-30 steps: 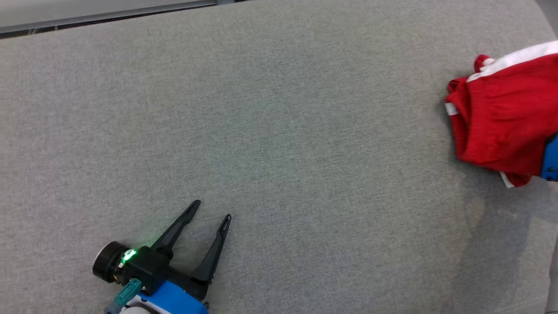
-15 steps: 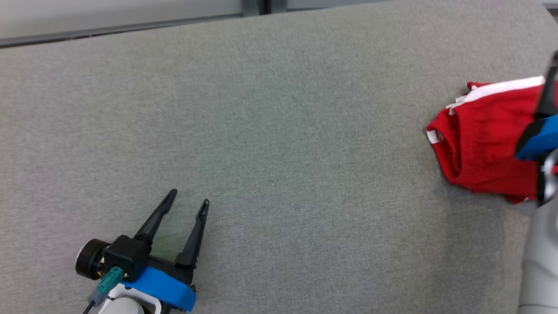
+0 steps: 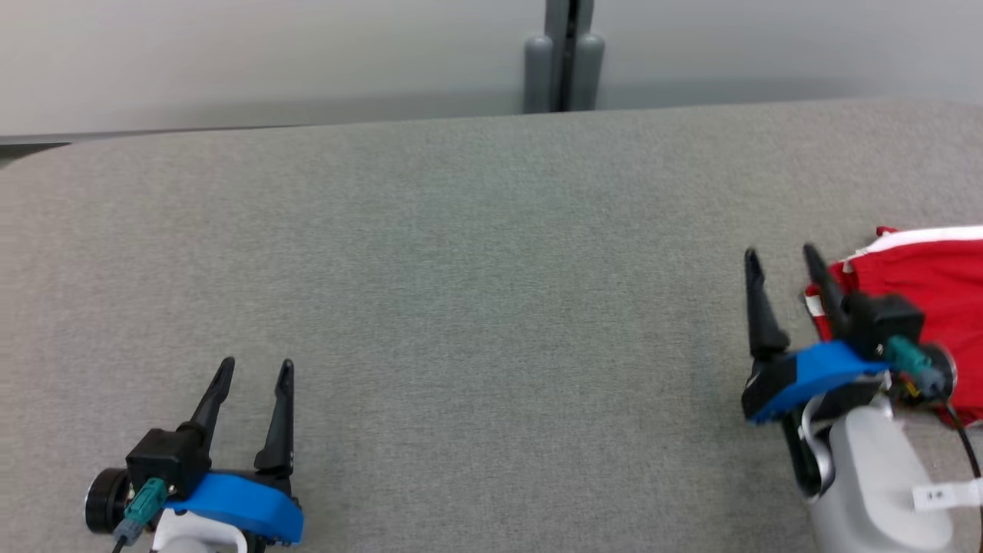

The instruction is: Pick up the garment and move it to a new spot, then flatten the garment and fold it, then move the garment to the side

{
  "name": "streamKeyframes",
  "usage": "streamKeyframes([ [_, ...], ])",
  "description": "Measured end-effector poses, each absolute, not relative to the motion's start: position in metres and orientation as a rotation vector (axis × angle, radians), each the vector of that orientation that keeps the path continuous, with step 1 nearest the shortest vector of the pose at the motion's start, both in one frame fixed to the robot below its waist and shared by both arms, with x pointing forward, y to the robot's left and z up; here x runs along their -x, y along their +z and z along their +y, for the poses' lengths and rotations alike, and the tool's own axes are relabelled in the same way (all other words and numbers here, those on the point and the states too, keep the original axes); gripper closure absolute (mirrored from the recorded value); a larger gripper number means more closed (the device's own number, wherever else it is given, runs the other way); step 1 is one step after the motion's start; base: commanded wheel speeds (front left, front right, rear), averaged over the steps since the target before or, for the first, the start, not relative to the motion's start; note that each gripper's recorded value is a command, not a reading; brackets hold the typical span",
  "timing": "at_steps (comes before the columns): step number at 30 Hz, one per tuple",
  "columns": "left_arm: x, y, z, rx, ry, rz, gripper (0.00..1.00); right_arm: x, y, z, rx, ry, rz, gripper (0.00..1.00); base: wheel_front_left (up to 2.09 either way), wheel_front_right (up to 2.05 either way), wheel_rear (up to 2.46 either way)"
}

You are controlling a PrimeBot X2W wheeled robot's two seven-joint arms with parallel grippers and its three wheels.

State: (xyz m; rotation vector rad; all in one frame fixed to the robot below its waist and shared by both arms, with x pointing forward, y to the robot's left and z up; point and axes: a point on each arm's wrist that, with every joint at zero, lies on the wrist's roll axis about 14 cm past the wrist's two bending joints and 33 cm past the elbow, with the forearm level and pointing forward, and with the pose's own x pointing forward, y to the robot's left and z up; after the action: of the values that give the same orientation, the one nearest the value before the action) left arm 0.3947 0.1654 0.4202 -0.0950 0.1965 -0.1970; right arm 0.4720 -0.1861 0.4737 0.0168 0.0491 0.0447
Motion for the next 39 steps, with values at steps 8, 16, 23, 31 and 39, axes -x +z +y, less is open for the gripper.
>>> streamKeyframes([
  [8,-0.372,0.422,0.192,0.115,-0.073,0.194,0.0,-0.437,0.446,-0.159,-0.109,0.102,0.129,0.0,0.0,0.0,0.0],
  [16,-0.352,0.42,0.195,0.144,-0.027,0.198,0.0,-0.414,0.454,-0.159,-0.131,0.1,0.113,0.0,0.0,0.0,0.0],
  [23,-0.341,0.426,0.189,0.153,-0.029,0.175,0.0,-0.398,0.467,-0.163,-0.136,0.091,0.073,0.0,0.0,0.0,0.0],
  [31,-0.331,0.43,0.187,0.166,-0.02,0.16,0.0,-0.382,0.472,-0.167,-0.15,0.081,0.054,0.0,0.0,0.0,0.0],
  [39,-0.325,0.433,0.187,0.201,-0.007,0.145,1.0,-0.375,0.473,-0.166,-0.156,0.082,0.048,1.0,0.0,0.0,0.0],
])
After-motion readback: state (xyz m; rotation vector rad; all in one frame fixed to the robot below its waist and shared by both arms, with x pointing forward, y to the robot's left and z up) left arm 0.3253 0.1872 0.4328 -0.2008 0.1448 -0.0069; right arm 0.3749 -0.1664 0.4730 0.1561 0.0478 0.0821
